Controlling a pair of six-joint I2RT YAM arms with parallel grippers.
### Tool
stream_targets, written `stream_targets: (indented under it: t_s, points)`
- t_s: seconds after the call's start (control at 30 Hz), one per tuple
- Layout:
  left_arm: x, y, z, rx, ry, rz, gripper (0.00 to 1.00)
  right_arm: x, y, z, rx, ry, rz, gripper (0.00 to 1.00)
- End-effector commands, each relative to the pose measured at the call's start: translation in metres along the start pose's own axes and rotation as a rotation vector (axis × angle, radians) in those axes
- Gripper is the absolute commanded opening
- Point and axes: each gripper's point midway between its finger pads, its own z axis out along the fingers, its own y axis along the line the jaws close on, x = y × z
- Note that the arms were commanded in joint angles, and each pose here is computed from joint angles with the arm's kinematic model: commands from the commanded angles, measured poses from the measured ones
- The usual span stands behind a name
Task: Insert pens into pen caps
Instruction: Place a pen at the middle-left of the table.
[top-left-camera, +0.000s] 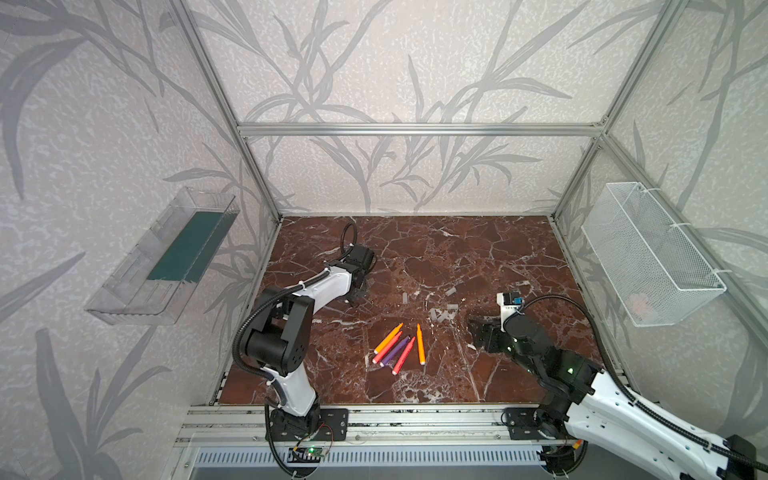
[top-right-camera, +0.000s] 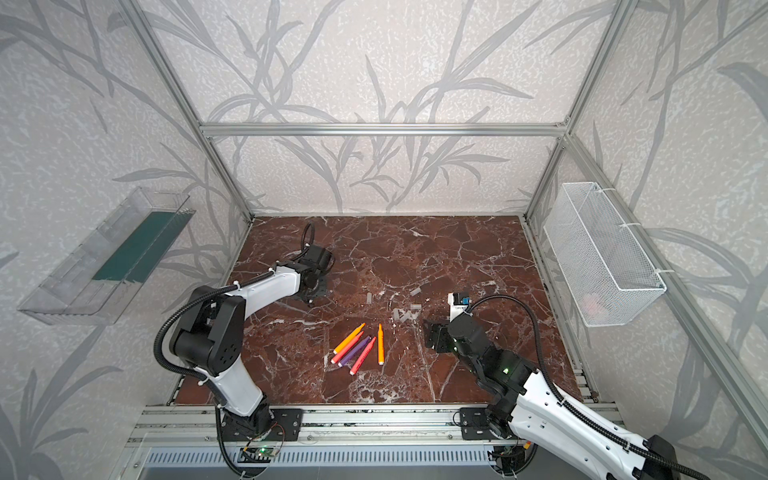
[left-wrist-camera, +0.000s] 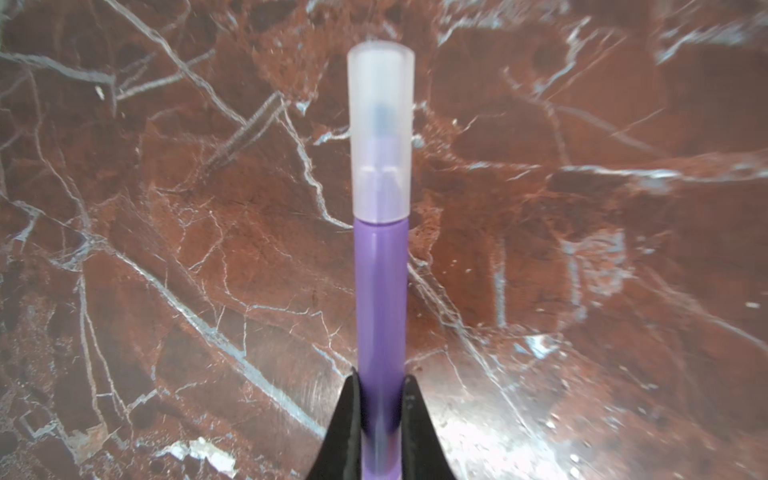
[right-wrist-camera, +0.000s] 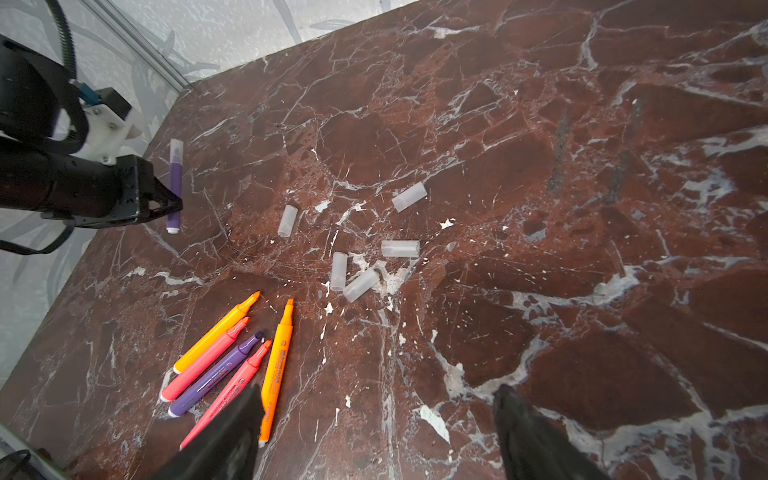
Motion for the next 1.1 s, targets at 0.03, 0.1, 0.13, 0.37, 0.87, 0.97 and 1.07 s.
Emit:
stream_targets:
  t_s: [0.03,0.1,0.13,0.37,0.87,0.97,1.07]
  points:
    - [0.004,0.009,0.003,-0.056,0.049,0.016,0.00,0.013,-0.006,0.003,0.003,0.026,-0.002,0.85]
    - [0.005,0.007,0.008,-0.057,0.068,0.028,0.00,0.015,-0.012,0.004,0.023,0.017,0.000,0.85]
    - [0.006,0.006,0.010,-0.058,0.079,0.033,0.00,0.015,-0.013,0.003,0.028,0.014,-0.002,0.85]
    - [0.007,0.005,0.013,-0.068,0.107,0.048,0.00,0.012,-0.020,-0.002,0.043,-0.017,-0.012,0.87]
    - [-0.002,0.003,-0.007,-0.017,0.089,0.040,0.75,0.000,-0.004,0.001,0.008,-0.021,-0.014,0.88]
    - [-0.010,0.007,-0.028,0.007,0.040,0.021,0.76,-0.002,0.001,0.000,-0.011,-0.016,-0.048,0.88]
    - [-0.016,0.004,-0.064,0.111,-0.067,0.008,0.76,-0.003,0.003,0.000,-0.018,-0.018,-0.048,0.88]
